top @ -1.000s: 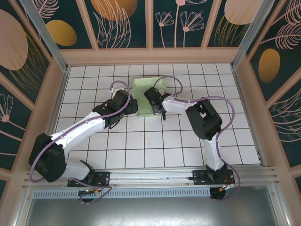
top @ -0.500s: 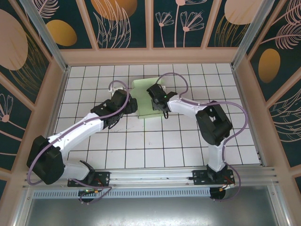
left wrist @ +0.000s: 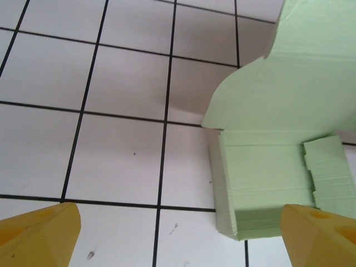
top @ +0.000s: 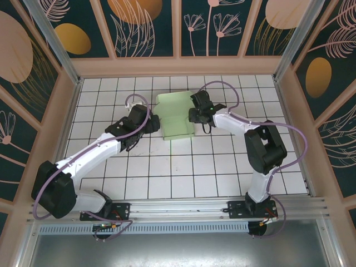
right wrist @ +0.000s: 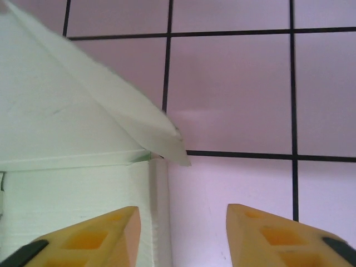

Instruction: Fold the paper box

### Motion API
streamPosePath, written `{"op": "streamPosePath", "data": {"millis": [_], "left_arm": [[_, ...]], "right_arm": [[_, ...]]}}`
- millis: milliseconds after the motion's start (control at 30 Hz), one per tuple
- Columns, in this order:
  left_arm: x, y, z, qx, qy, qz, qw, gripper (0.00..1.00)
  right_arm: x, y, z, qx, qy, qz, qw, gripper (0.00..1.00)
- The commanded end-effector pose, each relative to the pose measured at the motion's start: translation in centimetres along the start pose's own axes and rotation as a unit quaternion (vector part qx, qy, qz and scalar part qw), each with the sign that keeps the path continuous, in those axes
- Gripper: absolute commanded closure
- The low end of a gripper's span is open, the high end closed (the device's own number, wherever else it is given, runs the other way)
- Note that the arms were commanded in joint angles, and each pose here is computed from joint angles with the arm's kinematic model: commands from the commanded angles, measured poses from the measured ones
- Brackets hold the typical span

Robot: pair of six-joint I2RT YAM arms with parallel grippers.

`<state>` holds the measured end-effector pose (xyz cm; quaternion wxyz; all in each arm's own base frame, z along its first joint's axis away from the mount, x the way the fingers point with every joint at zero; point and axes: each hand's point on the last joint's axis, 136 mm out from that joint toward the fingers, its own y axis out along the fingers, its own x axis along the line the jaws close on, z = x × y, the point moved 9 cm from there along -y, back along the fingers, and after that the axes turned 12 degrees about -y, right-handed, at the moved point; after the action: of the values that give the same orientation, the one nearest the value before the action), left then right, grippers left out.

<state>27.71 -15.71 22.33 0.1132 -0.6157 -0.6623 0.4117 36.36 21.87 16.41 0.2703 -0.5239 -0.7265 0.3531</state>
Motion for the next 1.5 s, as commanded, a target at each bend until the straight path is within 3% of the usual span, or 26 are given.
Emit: {"op": "streamPosePath", "data": {"millis": [0, 333, 467, 733, 900, 1267, 1467], "left_arm": [[0.4, -0.1, 0.0, -0.001, 0.004, 0.004, 1.000, 0.08], [0.8, 0.1, 0.2, 0.002, 0.006, 0.000, 1.000, 0.08], [1.0, 0.2, 0.4, 0.005, 0.008, -0.002, 1.000, 0.08], [1.2, 0.3, 0.5, 0.005, 0.009, -0.005, 1.000, 0.07], [1.4, 0.3, 0.6, 0.005, 0.009, -0.008, 1.000, 0.07], [1.6, 0.2, 0.6, 0.004, 0.010, -0.010, 1.000, 0.07], [1.7, 0.2, 0.6, 0.003, 0.009, -0.011, 1.000, 0.07]], "right_arm": [[0.8, 1.6, 0.8, 0.019, -0.001, -0.037, 0.999, 0.65], [1.0, 3.6, 1.6, 0.039, -0.001, -0.032, 0.999, 0.84], [1.2, 4.2, 2.1, 0.049, -0.012, -0.017, 0.999, 0.87], [2.2, 5.2, 2.7, 0.067, -0.052, 0.035, 0.996, 0.85], [2.5, 5.3, 2.6, 0.067, -0.057, 0.043, 0.995, 0.87], [2.7, 6.3, 3.3, 0.084, -0.079, 0.067, 0.991, 0.83], [2.7, 6.2, 3.5, 0.081, -0.087, 0.068, 0.991, 0.75]]}}
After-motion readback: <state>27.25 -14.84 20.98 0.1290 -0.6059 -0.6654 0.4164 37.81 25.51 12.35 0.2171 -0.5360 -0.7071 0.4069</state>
